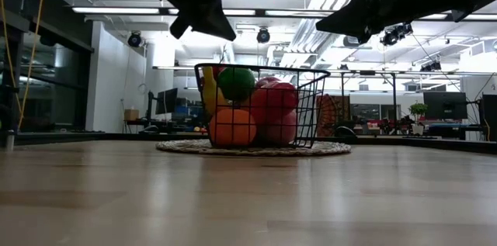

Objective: Build produce basket
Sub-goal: Put the top purple grapes into the black wire basket, then put the corn into the black wire basket

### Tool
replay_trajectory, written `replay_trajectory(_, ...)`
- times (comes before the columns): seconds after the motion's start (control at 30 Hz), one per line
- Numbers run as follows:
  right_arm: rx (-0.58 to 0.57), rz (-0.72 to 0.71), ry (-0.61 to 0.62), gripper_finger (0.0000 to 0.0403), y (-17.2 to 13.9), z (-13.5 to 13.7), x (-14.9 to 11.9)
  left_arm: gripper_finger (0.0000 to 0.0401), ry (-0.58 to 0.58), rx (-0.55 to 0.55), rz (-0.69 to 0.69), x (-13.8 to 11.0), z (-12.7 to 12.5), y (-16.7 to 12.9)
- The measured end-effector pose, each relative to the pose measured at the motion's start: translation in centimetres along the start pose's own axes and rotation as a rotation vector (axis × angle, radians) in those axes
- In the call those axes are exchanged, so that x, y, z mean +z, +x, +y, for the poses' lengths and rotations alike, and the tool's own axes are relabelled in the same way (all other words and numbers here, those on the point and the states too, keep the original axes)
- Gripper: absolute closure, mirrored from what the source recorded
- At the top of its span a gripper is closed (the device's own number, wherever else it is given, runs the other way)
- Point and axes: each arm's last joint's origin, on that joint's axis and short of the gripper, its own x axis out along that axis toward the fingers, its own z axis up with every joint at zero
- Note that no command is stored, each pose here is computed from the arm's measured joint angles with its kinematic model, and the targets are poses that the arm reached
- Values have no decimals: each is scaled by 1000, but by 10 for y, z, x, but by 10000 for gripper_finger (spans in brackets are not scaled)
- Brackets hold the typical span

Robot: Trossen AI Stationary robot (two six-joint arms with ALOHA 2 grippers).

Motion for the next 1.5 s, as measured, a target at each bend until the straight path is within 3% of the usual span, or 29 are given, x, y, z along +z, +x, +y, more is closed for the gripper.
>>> replay_trajectory(0.33,0,0,0,402,0,0,0,382,4,2,5,0,0,0)
replay_trajectory(0.73,0,0,-2,402,0,0,0,272,46,-4,-22,4,1,-5)
replay_trajectory(0.97,0,1,-3,402,0,0,0,223,53,-50,-135,31,12,-46)
replay_trajectory(1.13,0,3,-3,402,0,0,0,211,26,-197,-247,43,18,-88)
replay_trajectory(1.27,1,7,-4,402,0,0,-1,211,15,-321,-345,26,13,-111)
replay_trajectory(1.5,1,6,-2,402,0,0,-1,211,10,-425,-506,-47,8,-123)
